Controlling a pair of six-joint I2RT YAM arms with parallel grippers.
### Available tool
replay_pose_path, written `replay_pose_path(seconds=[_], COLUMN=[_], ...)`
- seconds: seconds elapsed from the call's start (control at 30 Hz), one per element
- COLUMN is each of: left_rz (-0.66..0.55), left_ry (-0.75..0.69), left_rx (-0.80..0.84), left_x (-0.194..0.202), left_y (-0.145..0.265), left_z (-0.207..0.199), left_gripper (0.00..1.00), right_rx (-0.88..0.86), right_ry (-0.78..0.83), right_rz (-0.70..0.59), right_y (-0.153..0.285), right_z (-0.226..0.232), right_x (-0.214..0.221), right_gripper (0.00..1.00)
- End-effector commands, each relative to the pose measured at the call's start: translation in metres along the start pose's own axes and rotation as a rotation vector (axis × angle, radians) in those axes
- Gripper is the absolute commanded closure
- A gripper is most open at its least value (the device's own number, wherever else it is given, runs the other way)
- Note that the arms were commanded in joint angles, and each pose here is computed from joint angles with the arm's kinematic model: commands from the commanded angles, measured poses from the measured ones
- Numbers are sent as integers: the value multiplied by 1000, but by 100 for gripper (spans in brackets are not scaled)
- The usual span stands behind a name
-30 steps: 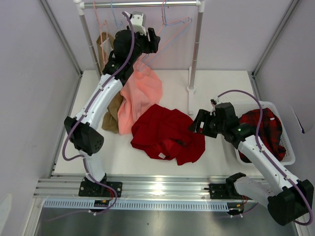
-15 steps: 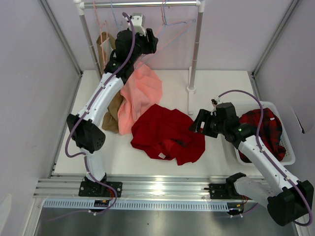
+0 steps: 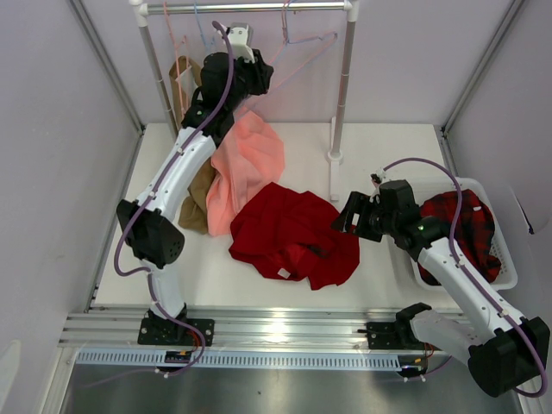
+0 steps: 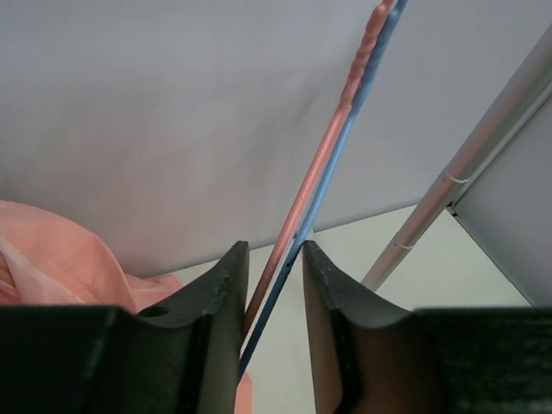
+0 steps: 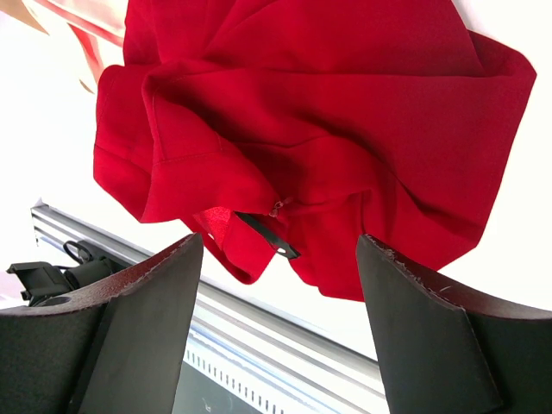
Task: Place the skirt on the hanger
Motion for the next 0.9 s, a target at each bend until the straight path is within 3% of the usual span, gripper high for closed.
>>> replay_pose_path(seconds=[0.0,0.23,0.47,0.53,0.6,0.67,0.7,0.87], left_rz=[-99,-103,-104,-95,-104,-113,-144,-210], left_ry=[13,37,46,29,13,17,15,15], left_rx=[35,86,199,238,217,204,195,104], left_x=[-34,-35,-35,-37,-41,-37,-47,-56], left_y=[13,22,26,27,30,32,39,52], left_z=[0,-6,-22,-32,-32,-32,-31,-22], left_gripper=[69,98,100,93,69,62,50,39], right_rx=[-17,-14,-20,-18,-19,-18,-17,-16], right_ry=[16,12,11,9,9,11,11,8], right_rz=[-14,-8,-11,-11,-10,-11,-14,-11], right_y=[5,4,4,4,4,5,5,5], right_z=[1,-1,0,0,0,0,0,-1], right_x=[-1,1,-1,-1,0,0,0,0], right_gripper=[22,22,22,22,22,22,22,22])
Point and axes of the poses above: each gripper's point midway between its finger pads, its own y axis back along the fingers, its own z axis along the line the jaws close on, x = y × z, the point moved 9 cm from there along y, back along the fingers, and after that the axes turned 10 degrees about -y, right-handed, at the moved point
